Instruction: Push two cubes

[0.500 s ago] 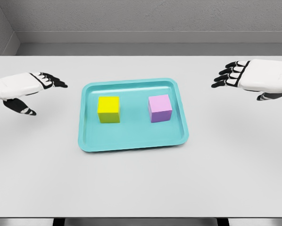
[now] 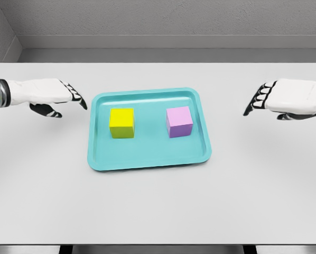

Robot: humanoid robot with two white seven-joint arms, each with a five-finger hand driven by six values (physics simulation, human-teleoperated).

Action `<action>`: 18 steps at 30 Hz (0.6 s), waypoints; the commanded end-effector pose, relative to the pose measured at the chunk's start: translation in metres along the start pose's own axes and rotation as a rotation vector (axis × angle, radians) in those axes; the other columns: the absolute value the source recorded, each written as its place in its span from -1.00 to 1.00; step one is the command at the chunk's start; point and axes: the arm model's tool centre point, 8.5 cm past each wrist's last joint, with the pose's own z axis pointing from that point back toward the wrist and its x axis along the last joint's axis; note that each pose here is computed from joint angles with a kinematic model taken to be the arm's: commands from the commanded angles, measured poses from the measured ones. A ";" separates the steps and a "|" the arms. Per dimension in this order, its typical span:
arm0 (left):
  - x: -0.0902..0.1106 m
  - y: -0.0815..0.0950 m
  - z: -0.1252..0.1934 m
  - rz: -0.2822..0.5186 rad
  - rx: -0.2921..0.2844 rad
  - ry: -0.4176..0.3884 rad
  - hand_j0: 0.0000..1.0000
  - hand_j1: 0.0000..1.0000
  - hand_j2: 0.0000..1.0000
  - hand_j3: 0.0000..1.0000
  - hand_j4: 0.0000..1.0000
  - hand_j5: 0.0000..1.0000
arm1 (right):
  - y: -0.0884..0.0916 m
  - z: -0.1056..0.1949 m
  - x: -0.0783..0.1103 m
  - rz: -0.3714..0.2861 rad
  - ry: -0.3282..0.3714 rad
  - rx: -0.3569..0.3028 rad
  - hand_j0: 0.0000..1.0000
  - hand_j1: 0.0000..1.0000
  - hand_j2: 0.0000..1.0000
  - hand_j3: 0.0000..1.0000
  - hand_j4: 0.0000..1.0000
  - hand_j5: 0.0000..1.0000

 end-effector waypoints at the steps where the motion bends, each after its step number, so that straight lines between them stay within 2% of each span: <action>1: 0.010 -0.003 -0.021 -0.015 -0.025 -0.025 0.01 0.01 0.01 0.01 0.01 0.01 | -0.005 -0.001 -0.006 -0.014 0.014 -0.034 -0.19 -0.19 -0.19 -0.19 -0.19 -0.19; 2: 0.009 0.000 -0.020 -0.020 -0.020 -0.022 -0.02 -0.02 -0.02 -0.02 -0.02 -0.02 | -0.011 -0.004 -0.005 -0.015 0.010 -0.069 -0.19 -0.19 -0.19 -0.19 -0.19 -0.19; 6: 0.017 0.009 -0.028 -0.033 -0.003 -0.047 -0.05 -0.05 -0.05 -0.05 -0.05 -0.05 | -0.014 -0.008 -0.003 -0.012 0.001 -0.083 -0.18 -0.18 -0.18 -0.18 -0.18 -0.18; 8: 0.022 0.010 -0.036 -0.038 -0.005 -0.064 -0.05 -0.05 -0.05 -0.05 -0.05 -0.05 | -0.016 -0.029 0.006 -0.017 -0.043 -0.114 -0.18 -0.18 -0.18 -0.18 -0.18 -0.18; 10: 0.026 0.013 -0.041 -0.039 0.002 -0.077 -0.05 -0.05 -0.05 -0.05 -0.05 -0.05 | -0.011 -0.061 0.018 0.026 -0.055 -0.105 -0.17 -0.17 -0.17 -0.17 -0.17 -0.17; 12: 0.034 0.016 -0.051 -0.037 0.013 -0.102 -0.05 -0.05 -0.05 -0.05 -0.05 -0.05 | -0.010 -0.063 0.018 0.029 -0.055 -0.102 -0.16 -0.16 -0.16 -0.16 -0.16 -0.16; 16: 0.034 0.015 -0.052 -0.036 0.011 -0.101 -0.05 -0.05 -0.05 -0.05 -0.05 -0.05 | 0.002 -0.074 0.020 0.010 -0.075 -0.063 -0.15 -0.15 -0.15 -0.15 -0.15 -0.15; 18: 0.034 0.010 -0.055 -0.053 -0.015 -0.095 -0.05 -0.05 -0.05 -0.05 -0.05 -0.05 | -0.003 -0.083 0.021 0.022 -0.091 -0.055 -0.13 -0.13 -0.13 -0.13 -0.13 -0.13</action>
